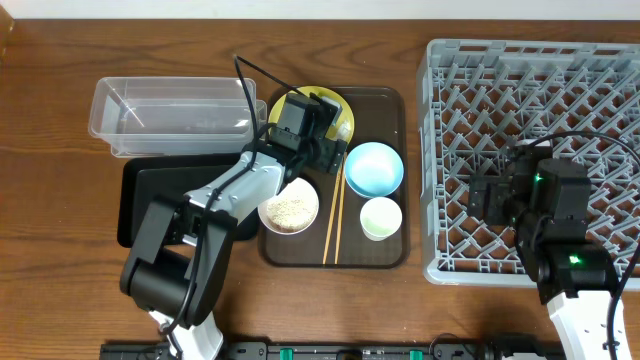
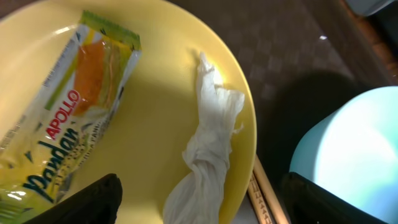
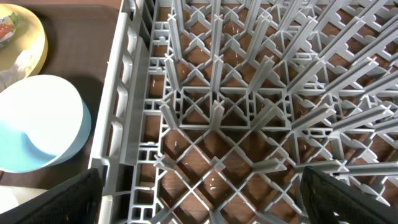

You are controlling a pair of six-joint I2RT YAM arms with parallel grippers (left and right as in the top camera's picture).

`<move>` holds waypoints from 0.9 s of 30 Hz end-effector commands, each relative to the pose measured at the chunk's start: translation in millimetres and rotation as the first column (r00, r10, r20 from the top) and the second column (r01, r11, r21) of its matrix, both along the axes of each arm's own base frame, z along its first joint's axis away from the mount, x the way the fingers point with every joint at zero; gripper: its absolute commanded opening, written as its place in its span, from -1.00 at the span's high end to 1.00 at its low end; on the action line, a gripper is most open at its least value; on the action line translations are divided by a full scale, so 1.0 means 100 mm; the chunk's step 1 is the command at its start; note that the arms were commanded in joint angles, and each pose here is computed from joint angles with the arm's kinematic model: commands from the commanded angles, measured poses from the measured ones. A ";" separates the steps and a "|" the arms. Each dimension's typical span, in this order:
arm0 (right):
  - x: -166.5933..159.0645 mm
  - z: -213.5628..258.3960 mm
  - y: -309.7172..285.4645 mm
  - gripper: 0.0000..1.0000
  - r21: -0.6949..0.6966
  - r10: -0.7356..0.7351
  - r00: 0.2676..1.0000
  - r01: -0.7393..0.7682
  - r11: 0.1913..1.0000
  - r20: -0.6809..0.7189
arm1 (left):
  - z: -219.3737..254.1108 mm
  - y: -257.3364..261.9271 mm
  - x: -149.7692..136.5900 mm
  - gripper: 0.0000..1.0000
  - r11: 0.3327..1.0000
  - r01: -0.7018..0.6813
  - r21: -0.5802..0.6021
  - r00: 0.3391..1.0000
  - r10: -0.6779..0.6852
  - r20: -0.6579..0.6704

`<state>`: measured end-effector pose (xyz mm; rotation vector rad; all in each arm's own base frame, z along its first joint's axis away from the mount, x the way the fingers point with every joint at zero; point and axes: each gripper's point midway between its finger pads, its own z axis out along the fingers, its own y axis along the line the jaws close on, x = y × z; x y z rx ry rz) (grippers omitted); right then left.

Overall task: Sort waste into correct bins and load items into the dishwasher rack
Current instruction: 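Move left gripper over the yellow plate toward the white tissue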

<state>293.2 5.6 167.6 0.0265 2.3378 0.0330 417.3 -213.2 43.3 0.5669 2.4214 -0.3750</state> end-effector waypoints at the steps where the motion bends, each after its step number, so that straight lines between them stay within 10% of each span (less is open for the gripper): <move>1: 0.03 0.10 0.05 -0.99 0.004 0.013 1.000 -0.013 1.000 0.024 | -0.07 -0.03 0.03 -0.59 1.000 0.015 0.007 1.000 -0.015 -0.006; 14: 0.01 0.09 0.05 -0.99 0.004 0.013 1.000 -0.013 1.000 0.017 | -0.23 0.05 0.04 0.22 0.999 -0.011 0.052 1.000 0.013 -0.021; 27: 0.01 0.09 0.04 -0.98 0.004 0.013 1.000 -0.013 1.000 0.017 | -0.25 -0.03 -0.04 0.32 1.000 -0.019 -0.012 0.997 0.018 -0.079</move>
